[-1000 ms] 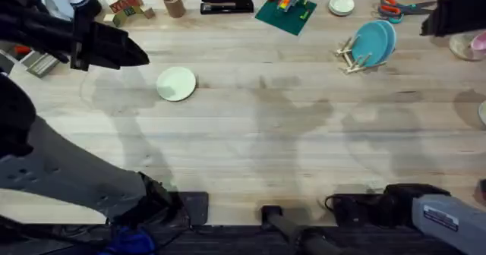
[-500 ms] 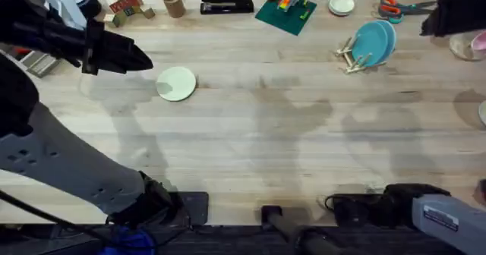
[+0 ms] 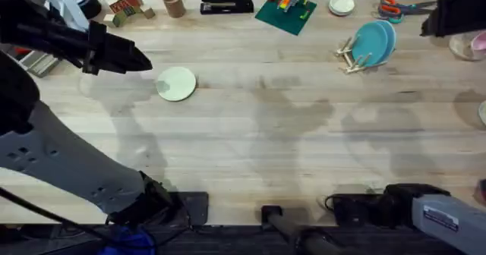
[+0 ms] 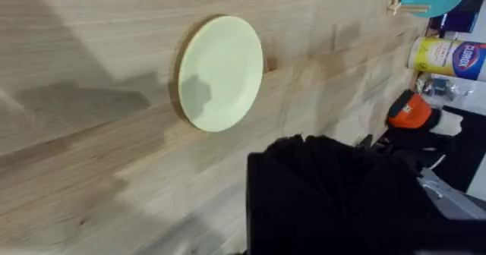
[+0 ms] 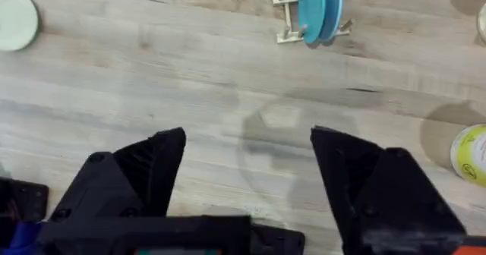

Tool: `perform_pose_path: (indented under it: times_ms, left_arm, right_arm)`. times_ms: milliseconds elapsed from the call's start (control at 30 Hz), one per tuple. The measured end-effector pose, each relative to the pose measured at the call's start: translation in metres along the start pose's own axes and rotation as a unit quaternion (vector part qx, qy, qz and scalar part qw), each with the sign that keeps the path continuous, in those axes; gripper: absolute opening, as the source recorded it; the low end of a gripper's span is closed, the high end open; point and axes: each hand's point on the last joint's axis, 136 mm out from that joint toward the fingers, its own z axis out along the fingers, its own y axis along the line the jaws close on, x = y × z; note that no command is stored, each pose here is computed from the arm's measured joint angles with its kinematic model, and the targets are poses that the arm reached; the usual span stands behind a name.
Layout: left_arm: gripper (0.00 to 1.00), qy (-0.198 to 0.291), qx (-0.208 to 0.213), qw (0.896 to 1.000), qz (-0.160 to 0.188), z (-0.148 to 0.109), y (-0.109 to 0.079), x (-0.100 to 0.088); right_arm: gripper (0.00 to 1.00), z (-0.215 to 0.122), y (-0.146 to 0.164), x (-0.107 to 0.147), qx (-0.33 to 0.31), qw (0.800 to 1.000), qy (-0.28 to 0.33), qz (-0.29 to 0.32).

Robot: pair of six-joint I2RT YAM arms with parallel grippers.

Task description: Pick up the plates from the table one by one and place each into a slot on the dish rack.

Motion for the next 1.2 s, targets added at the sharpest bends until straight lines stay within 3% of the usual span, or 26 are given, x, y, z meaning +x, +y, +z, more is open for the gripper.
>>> perform_pose_path:
  times_ms: [533,1000,1200]
  left_arm:
    - [0.041,0.001,0.001,1.000,-0.002,0.003,0.005,-0.002]
    - [0.041,0.015,0.009,1.000,-0.025,0.043,0.067,-0.017]
    - [0.041,0.029,0.029,0.998,-0.057,0.064,0.089,-0.014]
  right_arm:
    - [0.995,0.000,0.000,0.000,0.000,1.000,0.000,0.000]
    - [0.994,0.000,0.000,0.000,0.000,1.000,0.000,0.000]
    - [0.993,0.000,0.000,0.000,0.000,1.000,0.000,0.000]
